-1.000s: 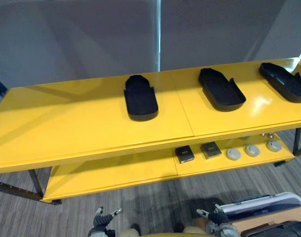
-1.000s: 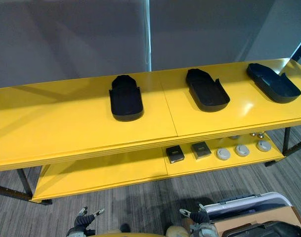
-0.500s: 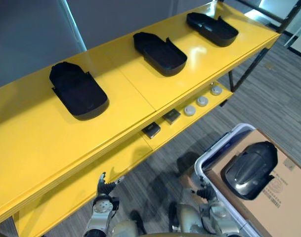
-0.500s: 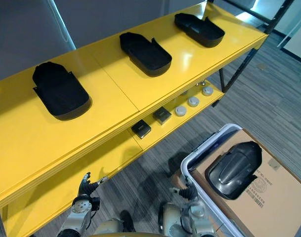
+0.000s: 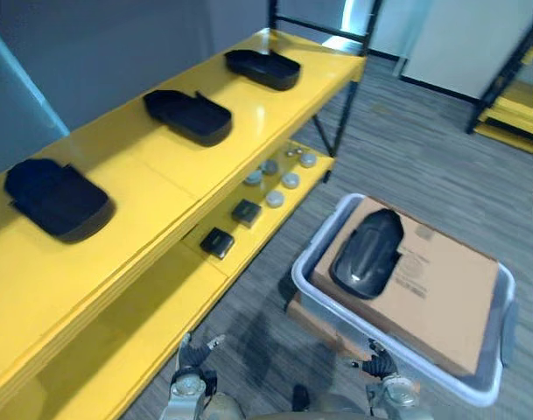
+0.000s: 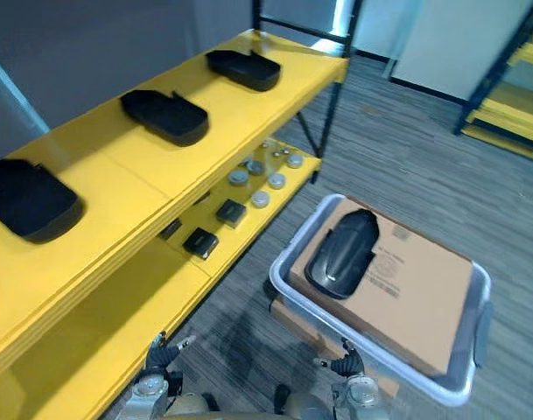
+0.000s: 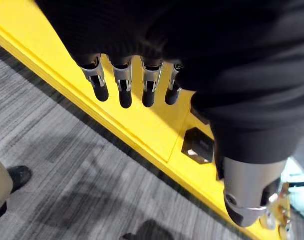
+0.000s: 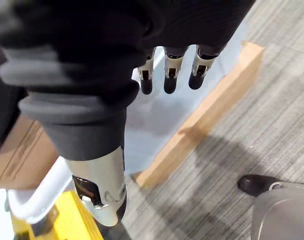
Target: Walk over and take plastic housings, then place them on the shelf
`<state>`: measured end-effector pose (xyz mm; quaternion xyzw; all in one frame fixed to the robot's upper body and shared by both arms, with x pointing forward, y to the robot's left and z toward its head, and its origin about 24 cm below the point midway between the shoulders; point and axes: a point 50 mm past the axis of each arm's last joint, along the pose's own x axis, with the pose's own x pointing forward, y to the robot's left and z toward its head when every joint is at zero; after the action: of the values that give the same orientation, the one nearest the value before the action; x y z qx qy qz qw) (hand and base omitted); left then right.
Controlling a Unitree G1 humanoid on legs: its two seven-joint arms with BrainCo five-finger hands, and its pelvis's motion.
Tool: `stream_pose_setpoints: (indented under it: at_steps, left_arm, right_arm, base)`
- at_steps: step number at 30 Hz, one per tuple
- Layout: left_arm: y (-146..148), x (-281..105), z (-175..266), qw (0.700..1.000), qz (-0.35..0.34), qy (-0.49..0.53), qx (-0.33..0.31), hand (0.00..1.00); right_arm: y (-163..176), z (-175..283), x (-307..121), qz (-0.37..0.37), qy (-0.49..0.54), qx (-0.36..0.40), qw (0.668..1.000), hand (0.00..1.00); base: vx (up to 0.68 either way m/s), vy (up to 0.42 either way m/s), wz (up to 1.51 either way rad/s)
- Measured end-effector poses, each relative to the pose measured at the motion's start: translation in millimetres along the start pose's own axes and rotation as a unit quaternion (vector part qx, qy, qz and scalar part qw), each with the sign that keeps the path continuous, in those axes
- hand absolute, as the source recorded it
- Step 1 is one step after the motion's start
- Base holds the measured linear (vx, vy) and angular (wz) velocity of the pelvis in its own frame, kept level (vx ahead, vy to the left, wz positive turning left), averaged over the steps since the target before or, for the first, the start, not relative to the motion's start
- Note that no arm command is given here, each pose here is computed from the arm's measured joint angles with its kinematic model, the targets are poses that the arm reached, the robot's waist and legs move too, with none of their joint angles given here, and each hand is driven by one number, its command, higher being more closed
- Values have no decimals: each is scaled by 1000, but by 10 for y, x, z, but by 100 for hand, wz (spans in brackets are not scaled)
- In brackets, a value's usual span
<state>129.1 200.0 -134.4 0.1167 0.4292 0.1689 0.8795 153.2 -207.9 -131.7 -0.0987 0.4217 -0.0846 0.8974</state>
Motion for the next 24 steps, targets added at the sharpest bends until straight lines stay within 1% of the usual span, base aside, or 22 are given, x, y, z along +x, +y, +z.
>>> stream_pose_setpoints:
  at_steps: [1, 5, 7, 10, 14, 16, 18, 20, 21, 24]
  left_arm:
    - [86, 29, -2, 1000, 12, 3, 1, 0]
    - [88, 61, 23, 1000, 11, 8, 1, 0]
    - [5, 46, 45, 1000, 0, 5, -3, 0]
    - [-105, 2, 14, 1000, -14, 12, -16, 0]
    - [-100, -26, -47, 999, -13, 22, -36, 0]
    - [-36, -12, -63, 999, -6, 24, -34, 0]
    - [-33, 6, -8, 999, -6, 16, -38, 0]
    - [-44, 4, 0, 999, -9, 14, -35, 0]
    - [-47, 2, -2, 999, -10, 13, -32, 0]
    - [24, 4, -46, 1000, -2, 17, -26, 0]
  right_arm:
    - [4, 22, 7, 0, -3, 1, 1000, 0]
    - [-39, -72, -21, -8, 10, 4, 1000, 0]
    - [-71, -200, -66, -19, 27, 20, 999, 0]
    - [-177, -222, -66, -41, 33, 52, 997, 0]
    - [-253, -329, -105, -65, 48, 86, 993, 0]
    - [-171, -406, -145, -63, 59, 109, 990, 0]
    - [-129, -436, -160, -62, 65, 123, 988, 0]
    - [-150, -422, -154, -66, 62, 127, 988, 0]
    - [-187, -407, -147, -75, 59, 143, 985, 0]
    - [-250, -317, -118, -92, 43, 164, 981, 0]
  base:
    - [36, -72, -134]
    - [84, -139, -91]
    - [64, -112, -65]
    - [94, 38, -92]
    - [116, 118, -70]
    - [200, 147, 0]
    - [226, 143, 30]
    - [211, 105, 30]
    - [176, 78, 22]
    - [189, 56, 16]
